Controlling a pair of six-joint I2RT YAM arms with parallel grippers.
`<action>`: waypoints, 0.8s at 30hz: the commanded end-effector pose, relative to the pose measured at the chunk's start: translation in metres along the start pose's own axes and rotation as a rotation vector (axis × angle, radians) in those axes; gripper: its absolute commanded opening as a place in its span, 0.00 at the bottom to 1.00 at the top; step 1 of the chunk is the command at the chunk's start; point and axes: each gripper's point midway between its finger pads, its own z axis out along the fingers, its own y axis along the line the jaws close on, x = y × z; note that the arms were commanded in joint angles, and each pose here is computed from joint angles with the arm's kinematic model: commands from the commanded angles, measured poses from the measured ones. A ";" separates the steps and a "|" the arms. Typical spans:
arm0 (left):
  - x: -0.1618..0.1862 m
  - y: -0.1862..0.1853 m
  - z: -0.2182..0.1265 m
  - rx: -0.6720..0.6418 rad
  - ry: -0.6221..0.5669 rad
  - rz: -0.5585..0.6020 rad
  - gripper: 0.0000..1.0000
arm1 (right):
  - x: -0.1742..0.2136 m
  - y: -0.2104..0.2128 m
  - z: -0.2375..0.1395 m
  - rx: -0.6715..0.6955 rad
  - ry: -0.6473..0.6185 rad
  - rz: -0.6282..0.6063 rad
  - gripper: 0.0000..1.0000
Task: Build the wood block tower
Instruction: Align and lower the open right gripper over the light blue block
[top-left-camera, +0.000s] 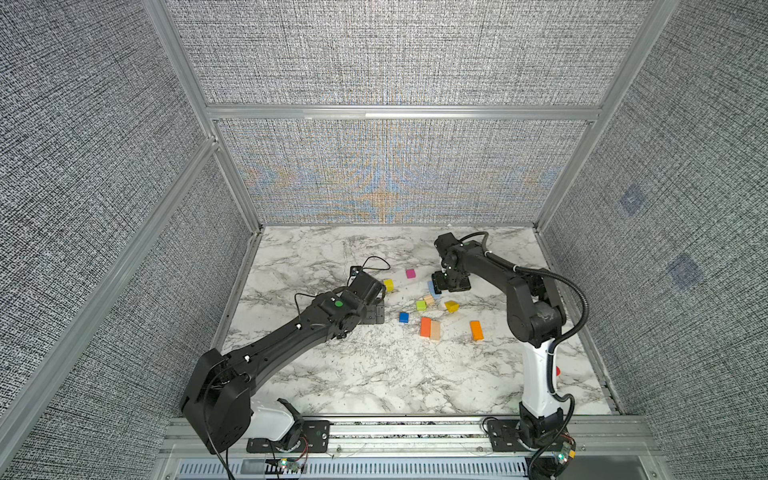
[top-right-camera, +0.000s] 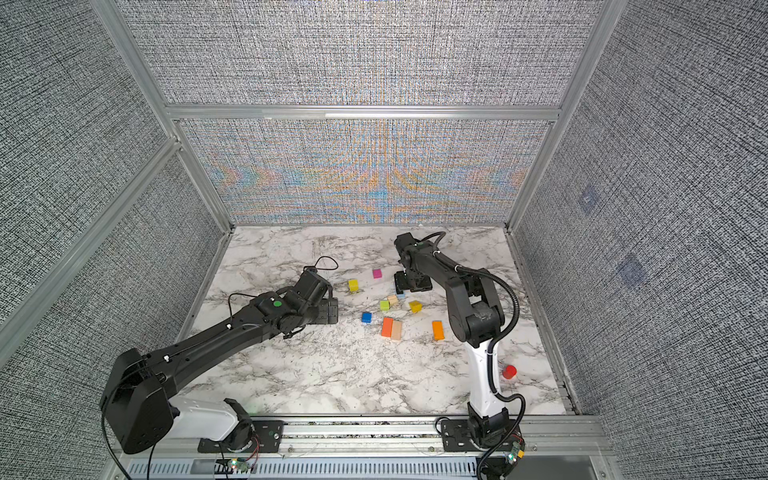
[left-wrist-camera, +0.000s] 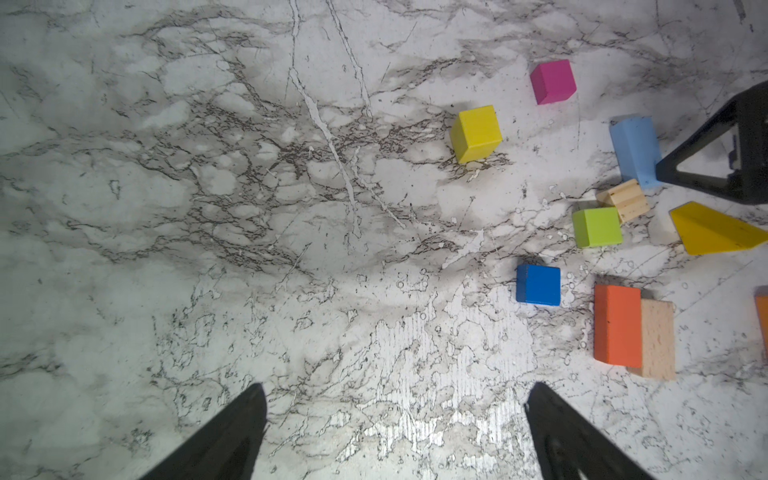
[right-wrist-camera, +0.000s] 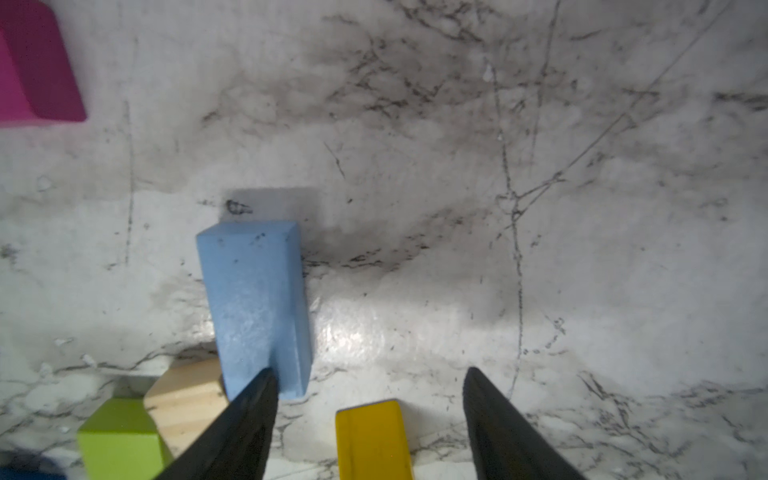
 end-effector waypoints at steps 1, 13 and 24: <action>-0.001 0.001 -0.003 -0.002 0.002 -0.009 0.98 | 0.000 -0.008 0.001 0.022 0.001 0.003 0.73; 0.003 0.007 -0.009 -0.007 -0.008 -0.015 0.98 | -0.004 0.005 -0.010 -0.032 -0.023 0.001 0.79; 0.003 0.011 -0.012 -0.015 -0.015 -0.006 0.98 | 0.001 0.027 -0.012 -0.028 -0.026 -0.052 0.85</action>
